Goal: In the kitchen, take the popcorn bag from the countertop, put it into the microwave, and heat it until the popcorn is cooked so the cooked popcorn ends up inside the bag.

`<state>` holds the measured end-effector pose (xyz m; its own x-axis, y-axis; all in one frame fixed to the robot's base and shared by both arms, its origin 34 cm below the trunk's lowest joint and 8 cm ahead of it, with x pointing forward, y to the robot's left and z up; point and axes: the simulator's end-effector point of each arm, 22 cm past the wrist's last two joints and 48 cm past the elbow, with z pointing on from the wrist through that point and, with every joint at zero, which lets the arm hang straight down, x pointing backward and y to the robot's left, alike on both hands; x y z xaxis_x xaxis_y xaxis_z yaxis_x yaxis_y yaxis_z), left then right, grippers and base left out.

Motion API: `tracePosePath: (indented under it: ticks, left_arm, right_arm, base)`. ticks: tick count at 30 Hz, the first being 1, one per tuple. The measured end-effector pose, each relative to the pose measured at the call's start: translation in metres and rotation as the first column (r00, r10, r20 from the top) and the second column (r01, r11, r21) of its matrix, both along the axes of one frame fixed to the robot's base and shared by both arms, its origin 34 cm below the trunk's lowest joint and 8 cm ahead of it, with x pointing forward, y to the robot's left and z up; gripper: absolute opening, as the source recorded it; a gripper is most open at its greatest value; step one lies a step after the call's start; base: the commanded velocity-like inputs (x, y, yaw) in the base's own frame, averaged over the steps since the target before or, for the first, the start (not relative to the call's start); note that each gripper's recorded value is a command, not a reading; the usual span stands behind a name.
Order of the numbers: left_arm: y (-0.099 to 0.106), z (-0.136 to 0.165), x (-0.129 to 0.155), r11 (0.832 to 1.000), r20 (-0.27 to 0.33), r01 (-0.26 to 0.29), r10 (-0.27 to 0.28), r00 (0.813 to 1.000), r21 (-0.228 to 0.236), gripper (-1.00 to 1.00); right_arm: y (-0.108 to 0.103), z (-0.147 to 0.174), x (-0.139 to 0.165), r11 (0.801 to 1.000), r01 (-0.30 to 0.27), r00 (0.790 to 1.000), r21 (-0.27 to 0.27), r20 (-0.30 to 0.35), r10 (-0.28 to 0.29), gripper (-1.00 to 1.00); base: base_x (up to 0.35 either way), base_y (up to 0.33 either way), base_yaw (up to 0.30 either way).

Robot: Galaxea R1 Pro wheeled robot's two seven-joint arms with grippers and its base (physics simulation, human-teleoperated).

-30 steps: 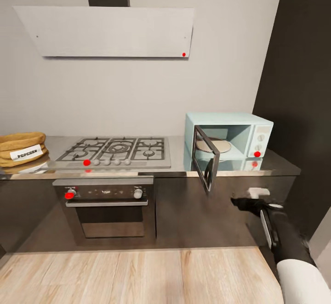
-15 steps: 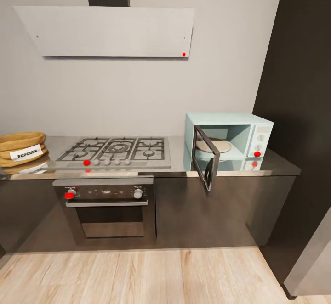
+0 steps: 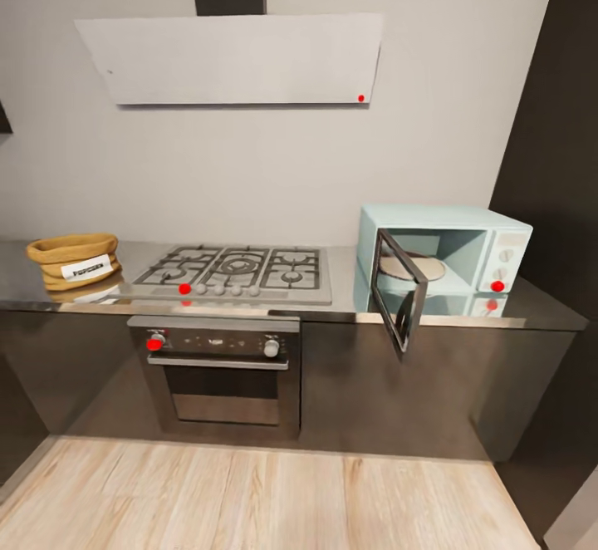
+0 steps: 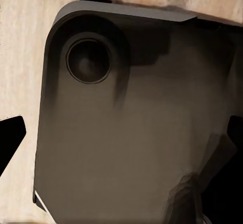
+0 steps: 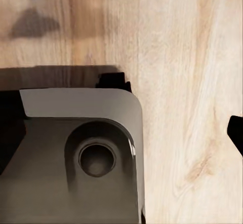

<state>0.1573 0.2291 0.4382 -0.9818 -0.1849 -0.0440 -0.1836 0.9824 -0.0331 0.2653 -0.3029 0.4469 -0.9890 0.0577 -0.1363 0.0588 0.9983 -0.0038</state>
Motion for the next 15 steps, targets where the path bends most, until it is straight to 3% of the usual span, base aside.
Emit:
tracePosePath:
  ticks: [3,6,8,13,15]
  left_arm:
    - [0.003,0.0,0.008,1.0,0.037,-0.012,0.011,0.999,0.009,1.0]
    - [0.015,0.001,0.015,0.993,0.074,-0.109,0.105,0.992,0.053,1.0]
    - [0.019,0.002,0.014,0.988,0.077,-0.137,0.131,0.988,0.073,1.0]
    - [0.021,0.002,0.014,0.986,0.077,-0.144,0.137,0.987,0.082,1.0]
    - [0.021,0.002,0.014,0.987,0.077,-0.138,0.132,0.988,0.081,1.0]
  right_arm:
    - [-0.006,0.0,0.0,1.0,0.001,1.0,-0.025,-0.001,-0.001,1.0]
    - [-0.001,0.0,-0.001,1.0,0.001,1.0,-0.022,-0.001,-0.001,1.0]
    - [0.001,-0.001,-0.003,1.0,0.0,1.0,-0.02,-0.003,0.0,1.0]
    - [0.013,-0.001,-0.002,1.0,-0.003,1.0,-0.007,0.009,0.003,1.0]
    - [0.028,-0.003,-0.007,1.0,-0.007,1.0,0.009,0.006,0.007,1.0]
  base:
    - [0.0,0.0,0.271]
    - [0.0,0.0,0.27]
    - [0.0,0.0,0.27]
    - [0.0,0.0,0.27]
    - [0.0,0.0,0.273]
